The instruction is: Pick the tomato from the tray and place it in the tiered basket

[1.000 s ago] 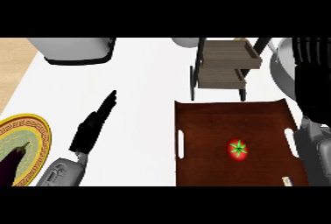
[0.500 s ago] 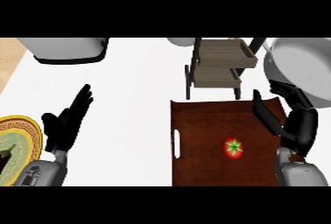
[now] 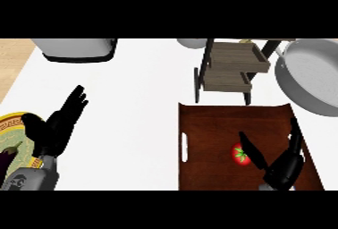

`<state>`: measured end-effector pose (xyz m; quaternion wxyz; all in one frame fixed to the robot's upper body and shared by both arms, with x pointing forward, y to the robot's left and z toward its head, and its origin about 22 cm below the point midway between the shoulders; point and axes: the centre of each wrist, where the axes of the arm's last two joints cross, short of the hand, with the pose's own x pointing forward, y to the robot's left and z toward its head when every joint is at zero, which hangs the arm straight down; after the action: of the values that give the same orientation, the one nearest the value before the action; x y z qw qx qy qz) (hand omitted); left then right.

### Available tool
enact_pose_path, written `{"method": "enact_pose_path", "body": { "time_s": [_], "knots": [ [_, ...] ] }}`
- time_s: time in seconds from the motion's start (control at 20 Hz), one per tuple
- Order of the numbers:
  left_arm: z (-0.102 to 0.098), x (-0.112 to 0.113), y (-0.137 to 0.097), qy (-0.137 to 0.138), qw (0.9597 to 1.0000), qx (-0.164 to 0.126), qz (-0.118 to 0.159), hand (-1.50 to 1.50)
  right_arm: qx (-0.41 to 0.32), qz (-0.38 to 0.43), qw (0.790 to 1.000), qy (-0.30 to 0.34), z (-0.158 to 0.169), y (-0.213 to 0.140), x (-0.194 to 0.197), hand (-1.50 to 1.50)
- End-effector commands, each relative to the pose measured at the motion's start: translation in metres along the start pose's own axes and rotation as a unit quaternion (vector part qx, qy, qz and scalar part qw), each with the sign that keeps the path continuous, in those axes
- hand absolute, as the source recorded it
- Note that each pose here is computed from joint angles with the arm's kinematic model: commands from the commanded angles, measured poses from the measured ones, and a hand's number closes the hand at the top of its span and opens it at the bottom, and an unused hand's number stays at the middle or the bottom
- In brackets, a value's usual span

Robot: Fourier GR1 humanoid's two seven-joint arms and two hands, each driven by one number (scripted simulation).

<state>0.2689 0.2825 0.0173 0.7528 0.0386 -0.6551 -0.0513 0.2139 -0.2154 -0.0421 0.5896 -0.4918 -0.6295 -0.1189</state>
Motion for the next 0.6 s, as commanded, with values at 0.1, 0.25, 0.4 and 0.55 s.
{"method": "enact_pose_path", "body": {
  "time_s": [0.1, 0.25, 0.4, 0.55],
  "knots": [
    [0.006, 0.001, 0.010, 0.002, 1.0000, 0.007, -0.001, 0.00, 0.061, 0.173, 0.981, 0.056, 0.037, -0.030, -0.057, -1.50],
    [0.002, 0.011, 0.002, -0.005, 1.0000, -0.006, -0.003, 0.00, 0.143, 0.222, 0.959, 0.101, 0.044, -0.033, -0.062, -1.50],
    [0.000, 0.016, 0.006, -0.008, 0.9999, -0.011, -0.010, 0.00, 0.216, 0.250, 0.933, 0.146, 0.066, -0.024, -0.051, -1.50],
    [0.005, 0.009, -0.001, -0.005, 0.9998, -0.018, -0.003, 0.00, 0.236, 0.278, 0.916, 0.166, 0.052, -0.011, -0.023, -1.50]
  ]
}}
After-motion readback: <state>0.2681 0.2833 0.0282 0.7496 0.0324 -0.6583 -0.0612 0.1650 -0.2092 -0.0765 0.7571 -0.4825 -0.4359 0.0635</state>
